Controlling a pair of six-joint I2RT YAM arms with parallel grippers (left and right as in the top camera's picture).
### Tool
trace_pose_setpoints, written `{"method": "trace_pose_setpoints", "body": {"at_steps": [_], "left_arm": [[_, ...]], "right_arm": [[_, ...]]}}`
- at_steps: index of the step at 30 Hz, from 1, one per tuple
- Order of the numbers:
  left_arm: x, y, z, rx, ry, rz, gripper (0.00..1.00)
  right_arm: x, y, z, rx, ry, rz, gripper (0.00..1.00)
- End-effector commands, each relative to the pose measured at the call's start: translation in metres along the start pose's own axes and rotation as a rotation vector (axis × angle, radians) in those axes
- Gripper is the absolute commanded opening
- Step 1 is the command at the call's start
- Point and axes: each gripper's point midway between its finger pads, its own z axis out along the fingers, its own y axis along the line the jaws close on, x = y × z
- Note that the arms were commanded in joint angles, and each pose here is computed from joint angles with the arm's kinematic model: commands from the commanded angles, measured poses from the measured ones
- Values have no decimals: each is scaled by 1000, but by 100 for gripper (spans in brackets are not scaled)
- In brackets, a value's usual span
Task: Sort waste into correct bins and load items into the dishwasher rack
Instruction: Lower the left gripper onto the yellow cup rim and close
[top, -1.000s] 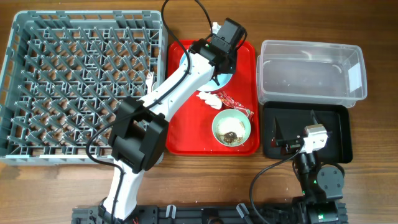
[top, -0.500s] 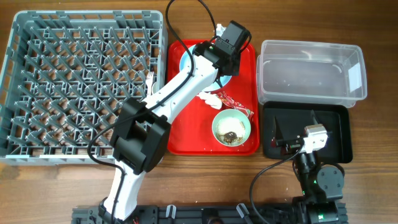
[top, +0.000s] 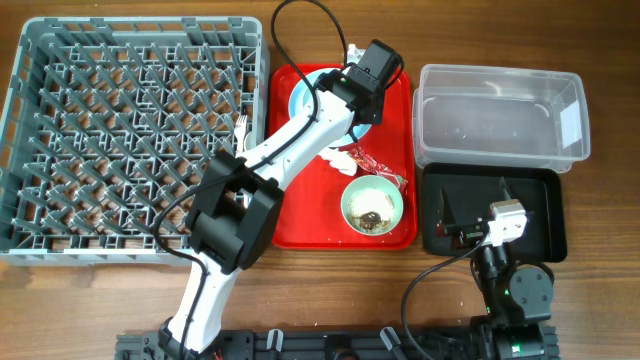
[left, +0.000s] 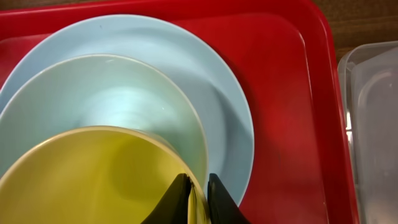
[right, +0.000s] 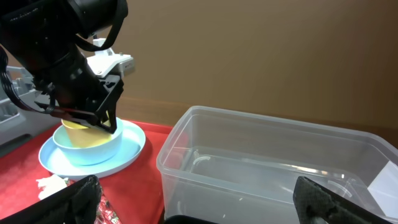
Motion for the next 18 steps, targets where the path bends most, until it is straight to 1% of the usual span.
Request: {"method": "trace_pose_setpoints", "body": {"at_steps": [1,6,8,10,12,18], "left_arm": [[-5,6,-4,-24,-25,0,11],[-12,6,-14,-18,-45,-4,11],[-11,6,-14,-21,-41,-3,8],[-11,8,-14,-26,-40,-4,8],[-11,9,-14,-27,-40,-5,19],[-11,9,-14,-27,-40,-6,20]], "right_arm": [[-1,0,0,-3,-5,-6,100],[-1,0,0,-4,-5,-6,100],[-1,0,0,-3,-5,-5,100],[-1,0,0,-4,-5,-6,100],[-1,0,0,-4,-5,-6,100],[-1,0,0,-4,-5,-6,100]]}}
